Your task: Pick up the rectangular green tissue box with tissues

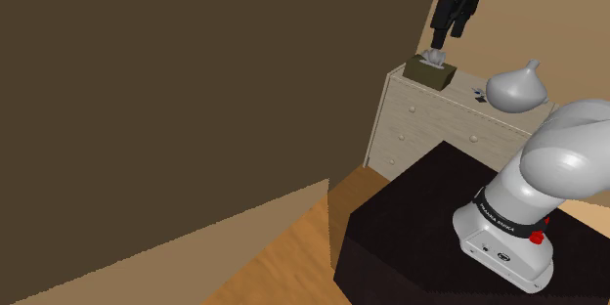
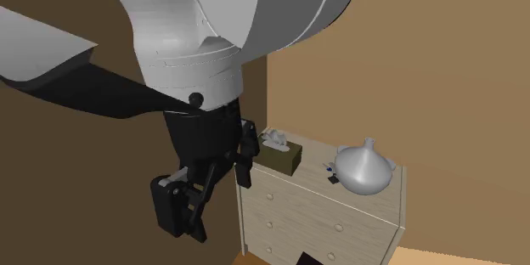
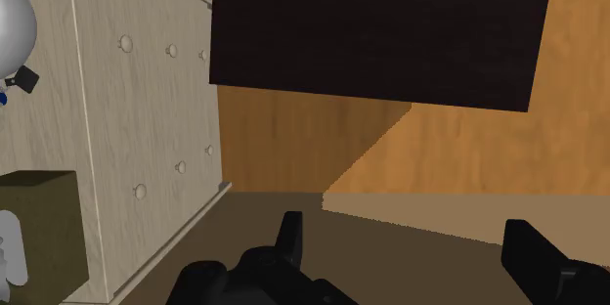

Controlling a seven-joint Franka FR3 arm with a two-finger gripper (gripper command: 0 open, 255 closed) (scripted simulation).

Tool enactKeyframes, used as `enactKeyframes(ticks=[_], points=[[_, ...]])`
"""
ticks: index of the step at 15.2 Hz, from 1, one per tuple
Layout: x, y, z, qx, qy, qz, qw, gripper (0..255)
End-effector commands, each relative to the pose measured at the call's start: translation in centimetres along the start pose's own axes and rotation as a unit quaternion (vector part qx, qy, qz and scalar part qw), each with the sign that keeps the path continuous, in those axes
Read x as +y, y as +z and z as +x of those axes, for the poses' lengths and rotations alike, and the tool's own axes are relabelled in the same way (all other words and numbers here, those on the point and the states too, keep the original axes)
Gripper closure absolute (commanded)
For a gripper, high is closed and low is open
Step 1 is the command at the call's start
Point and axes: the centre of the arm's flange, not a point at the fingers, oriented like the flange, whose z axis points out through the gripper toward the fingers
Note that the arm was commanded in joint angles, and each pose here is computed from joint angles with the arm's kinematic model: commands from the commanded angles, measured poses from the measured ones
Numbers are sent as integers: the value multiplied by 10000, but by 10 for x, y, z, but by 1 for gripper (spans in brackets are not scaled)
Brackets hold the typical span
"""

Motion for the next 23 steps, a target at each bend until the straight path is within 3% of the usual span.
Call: enactKeyframes(ticks=[1,12,23], points=[[0,0,0,0,0,0,10000,0],[97,68,69,-381,304,-614,9969,0],[206,129,128,-759,606,-1225,9877,0]])
